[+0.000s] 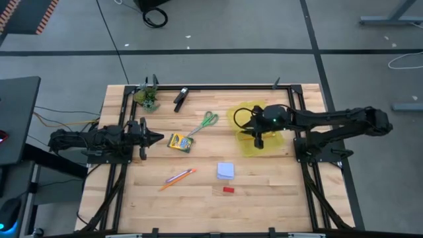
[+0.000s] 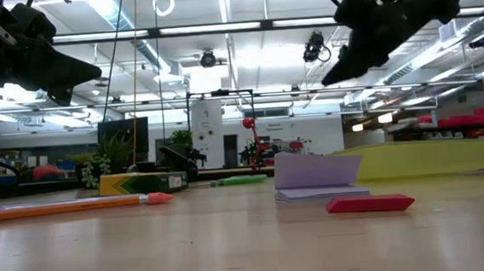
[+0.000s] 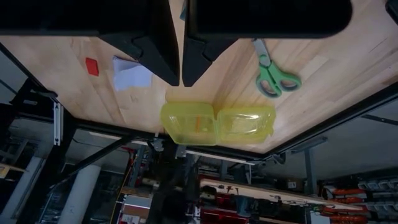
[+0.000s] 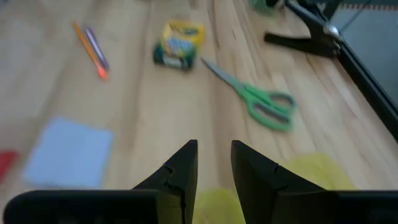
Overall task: Pack school essentials
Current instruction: Put the yellow pencil into the yellow supply box
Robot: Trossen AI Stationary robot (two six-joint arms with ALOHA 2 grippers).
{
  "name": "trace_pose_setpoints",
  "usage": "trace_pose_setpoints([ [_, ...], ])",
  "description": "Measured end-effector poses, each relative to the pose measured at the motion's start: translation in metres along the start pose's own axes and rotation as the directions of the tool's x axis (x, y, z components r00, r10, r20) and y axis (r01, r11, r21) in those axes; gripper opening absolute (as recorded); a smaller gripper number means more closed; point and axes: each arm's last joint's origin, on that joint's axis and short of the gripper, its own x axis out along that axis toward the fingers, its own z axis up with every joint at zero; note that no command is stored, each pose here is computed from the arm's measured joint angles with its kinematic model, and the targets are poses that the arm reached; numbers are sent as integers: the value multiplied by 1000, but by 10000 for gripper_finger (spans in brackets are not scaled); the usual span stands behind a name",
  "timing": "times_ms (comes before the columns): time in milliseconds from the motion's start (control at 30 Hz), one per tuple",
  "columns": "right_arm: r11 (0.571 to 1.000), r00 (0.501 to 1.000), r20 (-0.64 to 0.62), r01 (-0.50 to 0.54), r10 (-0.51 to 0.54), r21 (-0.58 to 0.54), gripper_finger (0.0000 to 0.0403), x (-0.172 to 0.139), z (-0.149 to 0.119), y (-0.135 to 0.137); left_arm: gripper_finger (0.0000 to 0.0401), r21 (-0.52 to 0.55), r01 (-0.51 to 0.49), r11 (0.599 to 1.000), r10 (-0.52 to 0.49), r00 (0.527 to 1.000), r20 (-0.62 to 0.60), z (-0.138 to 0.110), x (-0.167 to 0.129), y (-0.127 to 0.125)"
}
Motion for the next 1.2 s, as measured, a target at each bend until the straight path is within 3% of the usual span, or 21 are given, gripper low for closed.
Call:
trace_pose_setpoints([
  [200,992,994,98,-61,51,111,104,0,10,13,34,0,0,1000,0,1000,0,0,0,0],
  [433,975,992,90,-106,90,198,104,8,9,28,31,0,0,1000,0,1000,0,0,0,0],
  [967,964,992,29,-123,119,236,105,56,-7,50,36,0,0,1000,0,1000,1,0,0,0],
  [1200,962,990,65,-135,123,237,139,80,-14,54,27,0,0,1000,0,1000,1,0,0,0],
])
